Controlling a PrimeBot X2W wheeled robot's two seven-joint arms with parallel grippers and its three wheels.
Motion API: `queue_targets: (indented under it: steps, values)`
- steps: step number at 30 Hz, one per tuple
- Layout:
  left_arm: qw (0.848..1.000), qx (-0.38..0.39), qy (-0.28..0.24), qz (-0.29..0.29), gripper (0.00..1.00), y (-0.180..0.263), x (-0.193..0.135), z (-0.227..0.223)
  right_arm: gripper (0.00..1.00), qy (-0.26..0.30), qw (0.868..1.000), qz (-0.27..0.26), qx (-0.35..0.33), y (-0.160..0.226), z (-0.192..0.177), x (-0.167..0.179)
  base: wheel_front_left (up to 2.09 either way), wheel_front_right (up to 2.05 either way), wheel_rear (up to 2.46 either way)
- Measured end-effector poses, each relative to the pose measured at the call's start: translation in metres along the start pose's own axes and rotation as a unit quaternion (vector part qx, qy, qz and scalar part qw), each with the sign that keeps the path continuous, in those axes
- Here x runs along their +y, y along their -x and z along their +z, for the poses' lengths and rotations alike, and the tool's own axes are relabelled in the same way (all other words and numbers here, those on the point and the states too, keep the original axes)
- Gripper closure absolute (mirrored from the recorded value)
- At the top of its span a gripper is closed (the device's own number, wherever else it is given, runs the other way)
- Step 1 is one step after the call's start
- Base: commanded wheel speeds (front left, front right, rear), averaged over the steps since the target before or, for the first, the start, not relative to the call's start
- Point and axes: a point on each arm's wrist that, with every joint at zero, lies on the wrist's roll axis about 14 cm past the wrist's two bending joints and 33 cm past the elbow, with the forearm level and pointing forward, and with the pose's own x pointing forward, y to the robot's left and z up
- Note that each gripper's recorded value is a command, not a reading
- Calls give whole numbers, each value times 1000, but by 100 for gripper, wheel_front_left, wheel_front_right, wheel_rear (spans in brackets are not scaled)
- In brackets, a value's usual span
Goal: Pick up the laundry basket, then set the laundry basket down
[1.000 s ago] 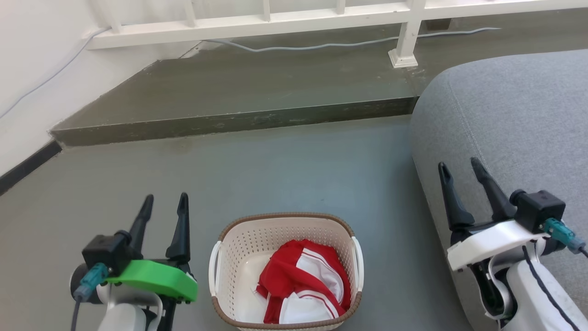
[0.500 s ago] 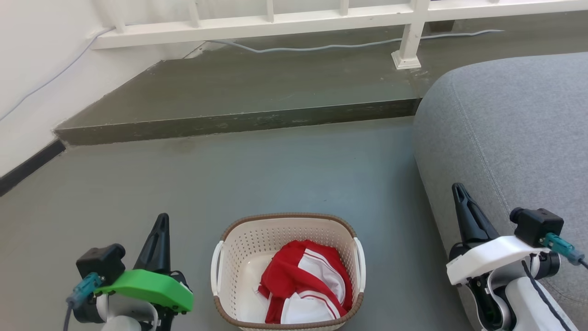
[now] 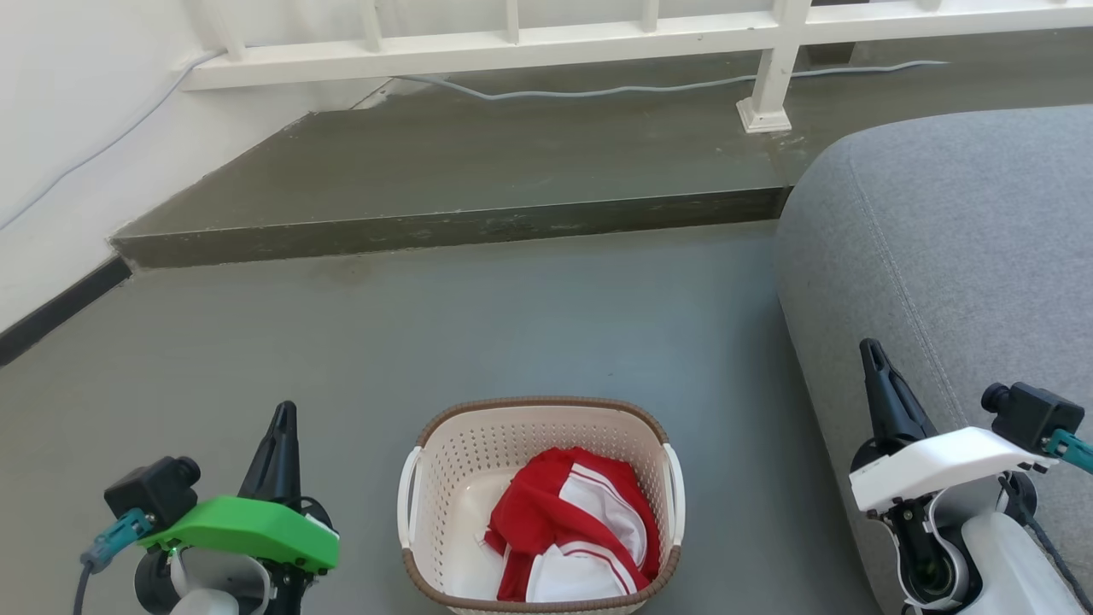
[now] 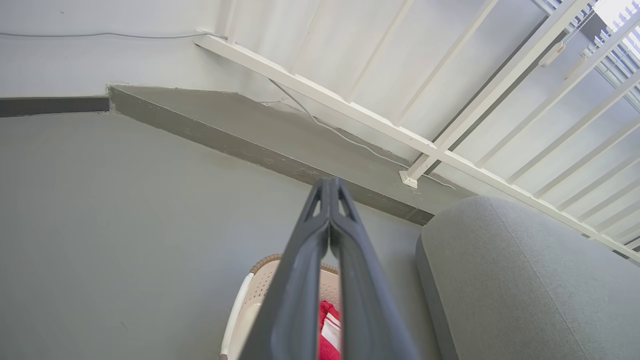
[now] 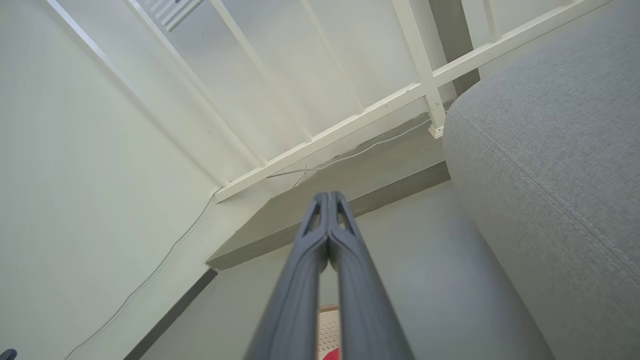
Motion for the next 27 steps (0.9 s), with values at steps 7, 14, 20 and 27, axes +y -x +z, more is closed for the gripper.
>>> queue_targets:
  steps: [7, 14, 20, 27]
  values:
    - [999, 0, 41, 16, 100, 1, 8, 3, 100, -49, 999, -9, 3, -1, 1, -3, 0, 0, 0]
    - [996, -2, 86, 24, 100, 3, 14, 6, 100, -93, 995, -20, 7, -3, 1, -8, 0, 0, 0]
    - [992, -2, 123, 35, 100, 4, 20, 9, 100, -134, 991, -26, 9, -4, 2, -12, 0, 0, 0]
    - [986, -4, 161, 42, 100, 6, 25, 11, 100, -183, 983, -33, 9, -4, 2, -15, 0, 0, 0]
